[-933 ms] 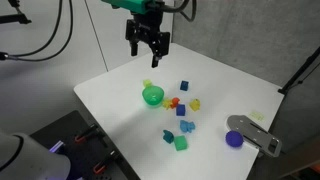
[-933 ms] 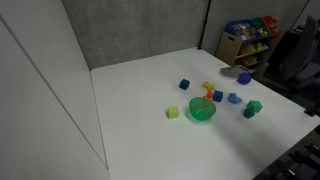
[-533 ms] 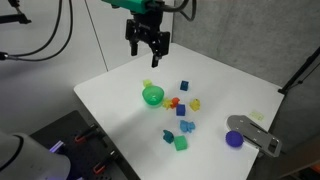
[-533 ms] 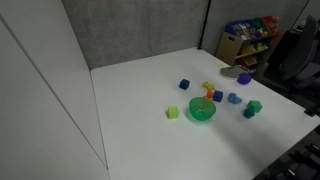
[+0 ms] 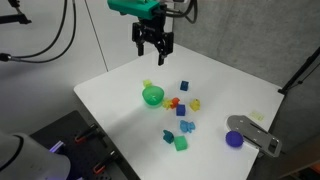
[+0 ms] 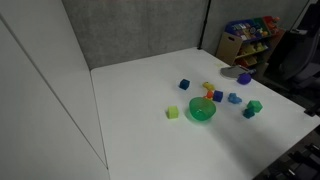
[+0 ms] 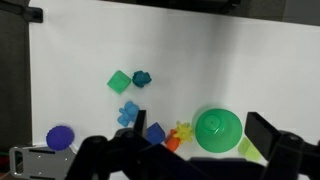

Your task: Put the orange toy in the green bowl

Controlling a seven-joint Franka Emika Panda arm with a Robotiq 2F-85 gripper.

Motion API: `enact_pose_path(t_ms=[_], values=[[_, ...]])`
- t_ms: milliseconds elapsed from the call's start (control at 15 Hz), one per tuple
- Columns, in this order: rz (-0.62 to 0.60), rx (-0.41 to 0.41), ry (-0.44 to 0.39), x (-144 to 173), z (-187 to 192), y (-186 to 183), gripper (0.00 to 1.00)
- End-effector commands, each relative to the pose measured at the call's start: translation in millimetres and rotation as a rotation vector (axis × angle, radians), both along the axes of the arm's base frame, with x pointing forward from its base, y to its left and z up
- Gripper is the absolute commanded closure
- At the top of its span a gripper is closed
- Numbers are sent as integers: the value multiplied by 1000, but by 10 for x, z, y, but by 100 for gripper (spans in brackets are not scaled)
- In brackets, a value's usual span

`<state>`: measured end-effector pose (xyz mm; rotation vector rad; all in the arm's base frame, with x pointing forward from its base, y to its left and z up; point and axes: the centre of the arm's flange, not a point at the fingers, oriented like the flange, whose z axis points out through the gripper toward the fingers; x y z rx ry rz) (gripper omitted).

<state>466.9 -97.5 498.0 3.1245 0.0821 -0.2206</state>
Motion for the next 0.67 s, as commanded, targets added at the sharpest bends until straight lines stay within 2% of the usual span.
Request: enact_pose_path(t_ms=[0,600], values=[[-20,-28,-33,185,-207,30,0],[-171,-59,-79,716,-1041,-65,0]])
